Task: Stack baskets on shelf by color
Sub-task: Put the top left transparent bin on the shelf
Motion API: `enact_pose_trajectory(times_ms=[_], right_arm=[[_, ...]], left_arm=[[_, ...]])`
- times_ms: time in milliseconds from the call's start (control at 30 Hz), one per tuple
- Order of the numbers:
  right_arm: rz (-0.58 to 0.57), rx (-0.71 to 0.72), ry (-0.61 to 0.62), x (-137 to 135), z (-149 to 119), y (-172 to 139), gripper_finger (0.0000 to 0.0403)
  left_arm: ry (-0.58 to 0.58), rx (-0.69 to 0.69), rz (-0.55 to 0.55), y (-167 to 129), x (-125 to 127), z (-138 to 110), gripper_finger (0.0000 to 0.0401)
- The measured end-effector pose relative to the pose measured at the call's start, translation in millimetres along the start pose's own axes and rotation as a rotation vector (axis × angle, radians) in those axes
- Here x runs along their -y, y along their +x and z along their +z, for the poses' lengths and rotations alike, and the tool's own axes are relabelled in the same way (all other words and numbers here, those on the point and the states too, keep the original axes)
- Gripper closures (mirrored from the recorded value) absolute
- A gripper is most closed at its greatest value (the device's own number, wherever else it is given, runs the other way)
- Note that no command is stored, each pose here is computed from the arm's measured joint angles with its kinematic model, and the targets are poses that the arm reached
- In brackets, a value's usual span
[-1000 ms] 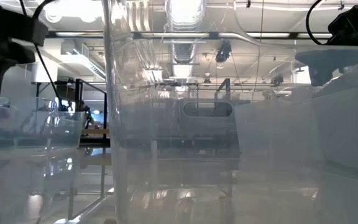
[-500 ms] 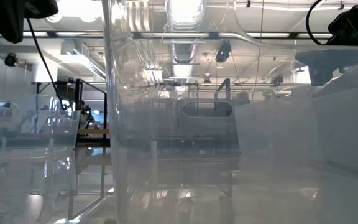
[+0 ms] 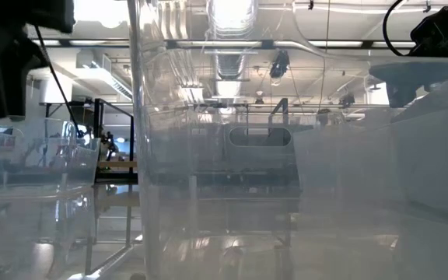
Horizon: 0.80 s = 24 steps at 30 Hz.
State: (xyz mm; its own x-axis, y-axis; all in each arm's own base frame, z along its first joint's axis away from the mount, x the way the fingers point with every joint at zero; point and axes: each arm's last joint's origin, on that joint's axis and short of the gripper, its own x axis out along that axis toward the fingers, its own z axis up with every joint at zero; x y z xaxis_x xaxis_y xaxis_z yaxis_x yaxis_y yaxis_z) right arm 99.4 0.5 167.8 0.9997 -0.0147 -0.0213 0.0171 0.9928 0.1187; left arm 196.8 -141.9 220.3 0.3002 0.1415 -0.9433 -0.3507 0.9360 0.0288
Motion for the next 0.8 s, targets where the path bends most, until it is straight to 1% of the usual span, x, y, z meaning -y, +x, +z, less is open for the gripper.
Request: enact_pose_trajectory(times_ms=[100, 167, 233, 300, 367, 533, 567, 700, 800], right_arm=[[0.0, 0.0, 0.0, 0.0, -0.1, 0.0, 0.0394], [0.0, 0.0, 0.0, 0.0, -0.1, 0.0, 0.0394], [0.0, 0.0, 0.0, 0.0, 0.0, 0.0, 0.0394], [0.0, 0.0, 0.0, 0.0, 0.0, 0.0, 0.0394], [0.0, 0.001, 0.0, 0.0, 0.1, 0.0, 0.0394], [0.0, 0.0, 0.0, 0.0, -0.1, 0.0, 0.0394], [0.0, 0.0, 0.0, 0.0, 0.1, 0.0, 0.0394], [0.0, 0.0, 0.0, 0.0, 0.0, 0.0, 0.0394], [0.0, 0.0, 0.0, 0.0, 0.0, 0.0, 0.0394]], left_arm=[[-0.006, -0.009, 0.024, 12.0, -4.6, -4.0, 0.0211], [-0.022, -0.012, 0.072, 19.5, -10.0, -7.8, 0.0209], [-0.032, -0.007, 0.088, 25.4, -11.9, -6.9, 0.022], [-0.035, -0.02, 0.11, 31.8, -15.4, -8.1, 0.0242], [-0.02, -0.025, 0.112, 37.1, -17.0, -7.3, 0.0274], [0.09, -0.02, 0.025, 41.0, -10.5, -1.1, 0.0378], [0.103, -0.01, 0.011, 40.0, -8.3, 1.0, 0.0389], [0.157, 0.022, -0.026, 30.4, 0.0, 11.0, 0.0395], [0.188, 0.067, -0.072, 15.8, 8.5, 23.0, 0.04]])
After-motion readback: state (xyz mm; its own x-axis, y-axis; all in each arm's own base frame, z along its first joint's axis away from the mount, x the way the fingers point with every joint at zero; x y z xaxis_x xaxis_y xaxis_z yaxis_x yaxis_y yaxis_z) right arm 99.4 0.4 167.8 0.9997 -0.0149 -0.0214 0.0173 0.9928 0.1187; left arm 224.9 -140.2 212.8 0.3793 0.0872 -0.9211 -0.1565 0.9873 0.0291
